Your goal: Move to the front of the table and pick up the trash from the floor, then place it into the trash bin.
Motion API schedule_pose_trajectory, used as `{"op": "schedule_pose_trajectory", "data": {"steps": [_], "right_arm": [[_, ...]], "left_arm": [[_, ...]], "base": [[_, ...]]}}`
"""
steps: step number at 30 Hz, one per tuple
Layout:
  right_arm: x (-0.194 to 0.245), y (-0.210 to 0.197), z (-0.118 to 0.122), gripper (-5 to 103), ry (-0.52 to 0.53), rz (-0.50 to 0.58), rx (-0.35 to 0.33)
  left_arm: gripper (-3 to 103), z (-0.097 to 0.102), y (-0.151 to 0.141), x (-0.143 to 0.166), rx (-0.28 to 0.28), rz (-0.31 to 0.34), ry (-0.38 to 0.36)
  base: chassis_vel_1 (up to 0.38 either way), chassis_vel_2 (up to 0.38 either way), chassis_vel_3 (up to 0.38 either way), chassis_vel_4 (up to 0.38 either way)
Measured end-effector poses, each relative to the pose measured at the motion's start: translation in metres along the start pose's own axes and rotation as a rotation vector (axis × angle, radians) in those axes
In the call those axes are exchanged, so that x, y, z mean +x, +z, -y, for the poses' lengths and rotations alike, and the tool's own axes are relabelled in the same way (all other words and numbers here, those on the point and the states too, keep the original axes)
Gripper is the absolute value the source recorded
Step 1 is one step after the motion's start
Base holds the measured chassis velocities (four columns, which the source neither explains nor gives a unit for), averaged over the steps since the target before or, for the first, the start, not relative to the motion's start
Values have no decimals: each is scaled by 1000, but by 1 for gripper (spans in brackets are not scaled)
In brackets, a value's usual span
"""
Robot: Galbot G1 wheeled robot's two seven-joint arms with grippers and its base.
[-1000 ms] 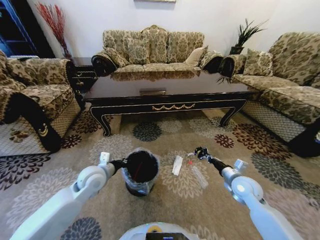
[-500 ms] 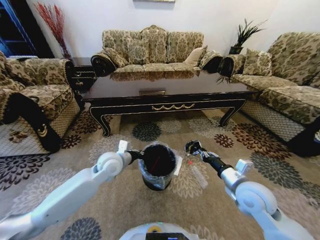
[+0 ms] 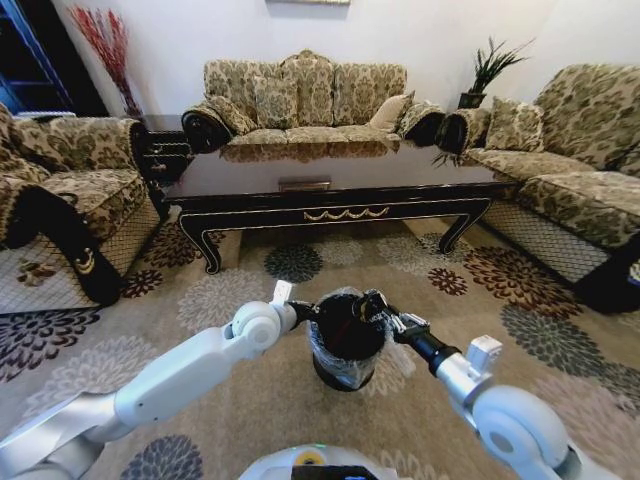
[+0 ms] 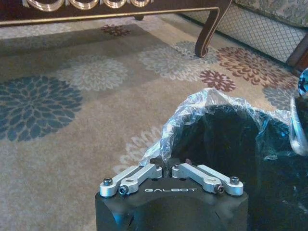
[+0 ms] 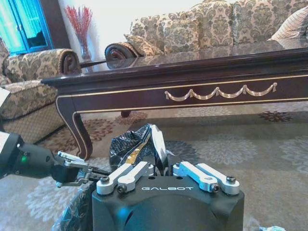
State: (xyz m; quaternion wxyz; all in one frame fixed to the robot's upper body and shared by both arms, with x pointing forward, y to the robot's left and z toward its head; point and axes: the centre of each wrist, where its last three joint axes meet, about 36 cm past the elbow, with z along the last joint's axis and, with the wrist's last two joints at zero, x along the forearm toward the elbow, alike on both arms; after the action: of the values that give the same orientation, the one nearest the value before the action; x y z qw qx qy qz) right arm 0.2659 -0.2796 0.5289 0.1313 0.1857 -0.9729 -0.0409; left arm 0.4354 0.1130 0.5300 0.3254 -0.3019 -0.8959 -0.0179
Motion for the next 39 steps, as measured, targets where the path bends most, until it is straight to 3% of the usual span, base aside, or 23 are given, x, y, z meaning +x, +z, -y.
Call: {"op": "schedule_pose_trajectory", "data": {"steps": [1,3,8,14,16,17,19,20,23,25,27,34,39], "right_arm": [[1,1,0,19,-2,-3,5],[1,2,0,19,-2,-4,8],[0,5,1,46,-11,-14,8],[0,7,2,62,-2,-14,0],[0,5,4,67,9,-3,-19],[-1,2,6,78,18,10,-35],[-2,-1,8,78,32,26,-51],[-3,-4,10,84,41,40,-64],[-5,-16,18,97,68,83,-111],[-5,-17,20,97,73,87,-116],[-11,-18,32,100,104,93,-132],[-26,-3,59,100,172,73,-167],[-41,30,96,100,280,10,-208]], "left_arm": [[4,0,2,0,2,-1,-1],[4,0,2,1,2,-2,-2],[4,-4,5,3,8,0,-15],[4,-6,9,2,9,-2,-28],[4,-13,11,5,16,1,-49],[4,-20,11,8,23,5,-67],[4,-28,11,13,35,13,-87],[4,-33,12,16,46,19,-101],[4,-66,15,39,107,56,-195],[4,-71,17,44,117,61,-211],[4,-89,27,62,147,68,-272],[4,-107,34,82,166,89,-337],[4,-119,29,90,190,129,-379]], "base": [[0,0,0,0],[0,0,0,0],[0,0,0,0],[0,0,0,0],[0,0,0,0],[0,0,0,0],[0,0,0,0],[0,0,0,0],[0,0,0,0],[0,0,0,0],[0,0,0,0],[0,0,0,0],[0,0,0,0]]}}
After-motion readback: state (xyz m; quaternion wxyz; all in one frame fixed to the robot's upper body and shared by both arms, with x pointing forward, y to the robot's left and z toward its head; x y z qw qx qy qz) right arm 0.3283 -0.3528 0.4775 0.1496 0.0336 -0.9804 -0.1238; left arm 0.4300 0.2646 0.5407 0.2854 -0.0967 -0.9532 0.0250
